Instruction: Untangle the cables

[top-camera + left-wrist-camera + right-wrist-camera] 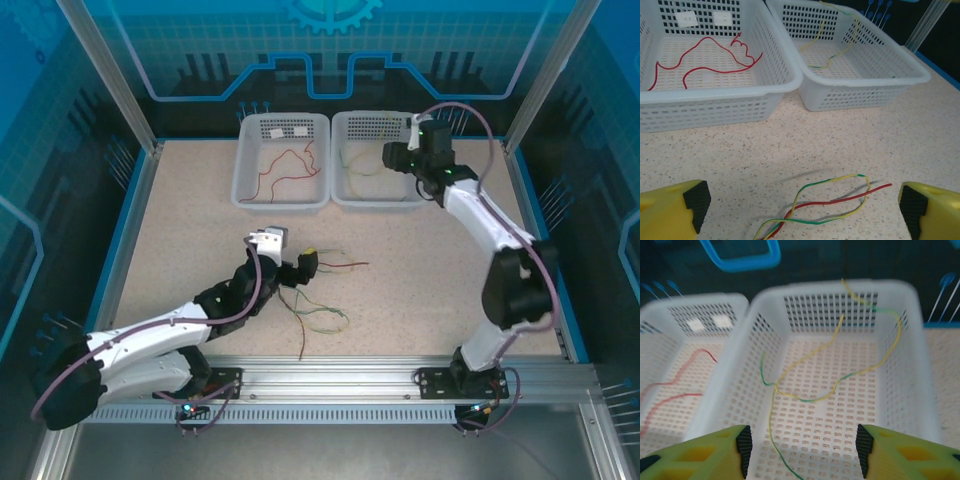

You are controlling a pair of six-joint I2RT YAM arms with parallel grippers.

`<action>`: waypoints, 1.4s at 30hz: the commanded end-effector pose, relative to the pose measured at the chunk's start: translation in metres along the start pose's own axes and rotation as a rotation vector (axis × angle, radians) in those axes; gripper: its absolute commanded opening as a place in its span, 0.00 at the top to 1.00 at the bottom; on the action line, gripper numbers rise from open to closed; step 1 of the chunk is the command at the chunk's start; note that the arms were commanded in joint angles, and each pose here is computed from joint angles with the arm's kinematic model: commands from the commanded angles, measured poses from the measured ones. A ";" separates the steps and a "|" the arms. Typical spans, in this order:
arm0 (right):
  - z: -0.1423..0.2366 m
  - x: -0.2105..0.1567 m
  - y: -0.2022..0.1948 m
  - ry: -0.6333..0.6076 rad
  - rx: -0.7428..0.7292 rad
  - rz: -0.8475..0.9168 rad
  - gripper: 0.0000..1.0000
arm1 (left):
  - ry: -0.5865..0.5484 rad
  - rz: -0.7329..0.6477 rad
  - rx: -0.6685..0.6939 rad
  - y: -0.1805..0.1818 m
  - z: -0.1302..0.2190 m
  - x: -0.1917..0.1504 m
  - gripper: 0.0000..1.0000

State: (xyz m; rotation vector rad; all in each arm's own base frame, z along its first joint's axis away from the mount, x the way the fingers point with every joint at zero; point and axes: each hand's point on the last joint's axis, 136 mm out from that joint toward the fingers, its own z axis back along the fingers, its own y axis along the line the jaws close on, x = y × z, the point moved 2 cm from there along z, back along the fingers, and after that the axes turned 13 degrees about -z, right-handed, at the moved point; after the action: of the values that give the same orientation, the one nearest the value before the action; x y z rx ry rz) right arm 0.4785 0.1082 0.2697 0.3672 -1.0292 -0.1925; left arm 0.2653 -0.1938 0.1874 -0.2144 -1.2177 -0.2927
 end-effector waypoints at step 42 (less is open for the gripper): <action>0.040 -0.264 -0.004 0.499 0.262 -0.108 0.49 | 0.474 -0.292 -0.311 -0.068 -0.089 -0.066 0.50</action>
State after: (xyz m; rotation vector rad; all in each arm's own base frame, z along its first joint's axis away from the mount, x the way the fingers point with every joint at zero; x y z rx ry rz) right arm 0.3033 0.1696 0.0676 0.6083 -0.5384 -0.0819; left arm 0.2924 -0.2778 0.0911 -0.2517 -0.7045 -0.7383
